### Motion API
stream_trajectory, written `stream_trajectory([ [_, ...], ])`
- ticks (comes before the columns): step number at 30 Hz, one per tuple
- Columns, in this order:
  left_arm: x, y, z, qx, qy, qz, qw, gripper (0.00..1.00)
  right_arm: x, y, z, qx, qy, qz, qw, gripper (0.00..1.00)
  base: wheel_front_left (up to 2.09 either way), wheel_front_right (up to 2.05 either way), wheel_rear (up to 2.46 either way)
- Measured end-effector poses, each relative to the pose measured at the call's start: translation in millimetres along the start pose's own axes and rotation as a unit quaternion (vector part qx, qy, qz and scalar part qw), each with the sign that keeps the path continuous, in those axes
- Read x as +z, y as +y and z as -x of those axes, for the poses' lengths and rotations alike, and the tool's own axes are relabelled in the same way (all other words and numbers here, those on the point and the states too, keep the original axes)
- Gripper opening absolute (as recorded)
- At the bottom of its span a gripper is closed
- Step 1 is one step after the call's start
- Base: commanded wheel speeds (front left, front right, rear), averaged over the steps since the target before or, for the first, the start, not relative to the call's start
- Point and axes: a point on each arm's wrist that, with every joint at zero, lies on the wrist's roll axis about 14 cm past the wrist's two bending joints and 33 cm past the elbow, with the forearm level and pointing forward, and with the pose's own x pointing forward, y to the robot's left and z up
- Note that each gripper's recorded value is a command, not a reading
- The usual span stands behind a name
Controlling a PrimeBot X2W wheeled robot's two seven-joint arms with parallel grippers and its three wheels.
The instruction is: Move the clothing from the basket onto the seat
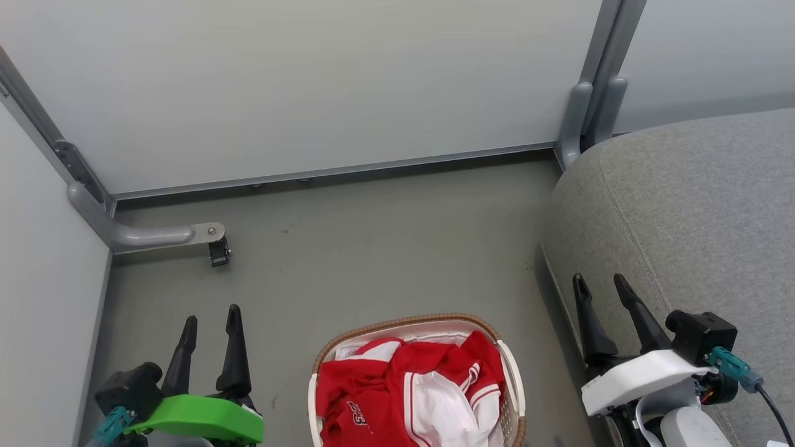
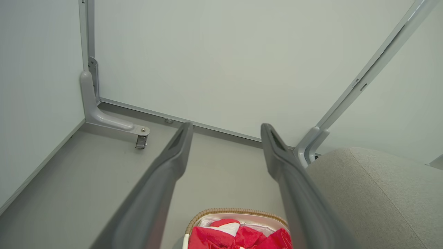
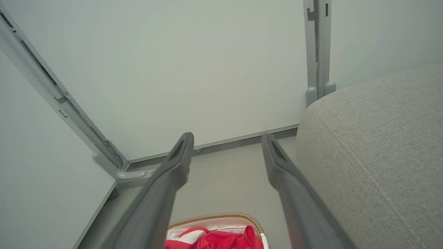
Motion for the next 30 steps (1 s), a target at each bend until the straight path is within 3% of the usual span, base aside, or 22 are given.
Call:
stream_trajectory([
  [30, -12, -2, 4, -0.018, 0.009, -0.088, 0.996, 1.0, 3, 17, -2, 0.04, -0.017, 0.105, 0.994, 1.0, 0.0, 0.0, 0.0],
])
